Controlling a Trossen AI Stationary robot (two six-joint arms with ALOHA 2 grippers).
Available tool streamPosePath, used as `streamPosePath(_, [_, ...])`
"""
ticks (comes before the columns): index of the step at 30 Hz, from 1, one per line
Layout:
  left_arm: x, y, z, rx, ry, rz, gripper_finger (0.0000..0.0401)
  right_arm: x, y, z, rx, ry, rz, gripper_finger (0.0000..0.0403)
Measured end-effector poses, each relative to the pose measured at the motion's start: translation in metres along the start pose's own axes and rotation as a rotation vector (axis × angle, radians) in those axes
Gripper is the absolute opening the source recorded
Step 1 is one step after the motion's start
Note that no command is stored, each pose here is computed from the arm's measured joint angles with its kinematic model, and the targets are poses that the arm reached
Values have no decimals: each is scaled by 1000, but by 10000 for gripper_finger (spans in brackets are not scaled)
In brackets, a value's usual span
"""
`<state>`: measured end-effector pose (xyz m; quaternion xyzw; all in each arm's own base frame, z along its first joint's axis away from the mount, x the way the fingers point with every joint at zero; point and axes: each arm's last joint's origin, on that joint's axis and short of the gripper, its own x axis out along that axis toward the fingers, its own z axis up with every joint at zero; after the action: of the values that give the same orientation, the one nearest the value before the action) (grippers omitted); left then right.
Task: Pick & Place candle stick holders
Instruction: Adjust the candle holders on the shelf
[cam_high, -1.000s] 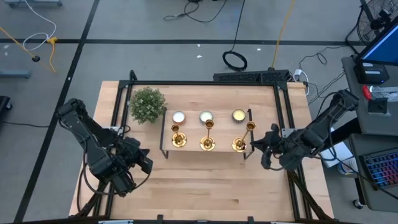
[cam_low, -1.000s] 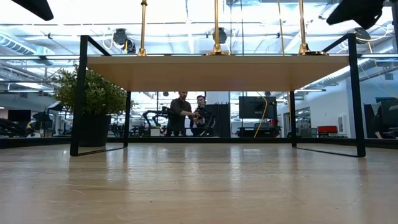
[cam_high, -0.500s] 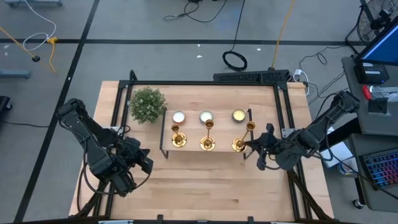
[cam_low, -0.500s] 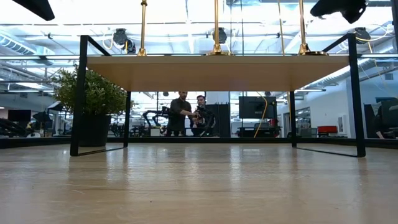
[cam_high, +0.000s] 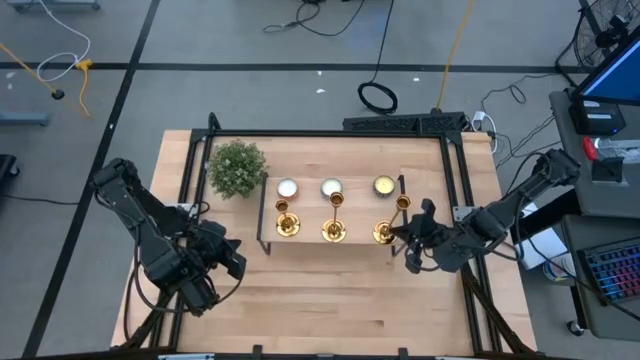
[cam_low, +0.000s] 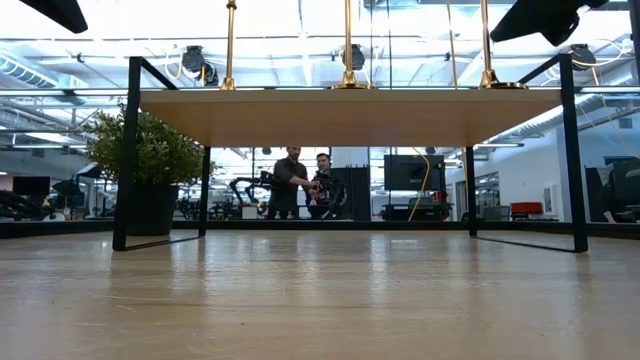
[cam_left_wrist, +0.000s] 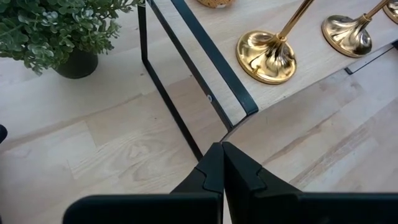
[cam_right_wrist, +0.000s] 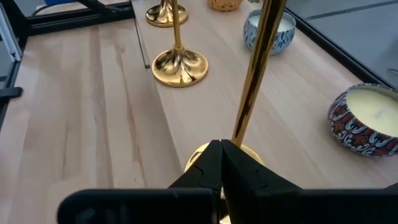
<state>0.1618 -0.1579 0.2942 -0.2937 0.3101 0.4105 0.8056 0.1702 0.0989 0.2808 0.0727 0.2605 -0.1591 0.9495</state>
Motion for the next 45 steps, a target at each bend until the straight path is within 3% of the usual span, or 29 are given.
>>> streamPosePath(20, [0, 0, 0, 2, 0, 0, 0, 3, -3, 2, -4, 1, -11, 0])
streamPosePath(35, [-6, 6, 9, -38, -14, -38, 0, -17, 25, 1, 49, -50, 233, 0])
streamPosePath(45, [-12, 8, 20, -53, -85, -128, 0, -20, 38, 10, 41, -146, 316, 0])
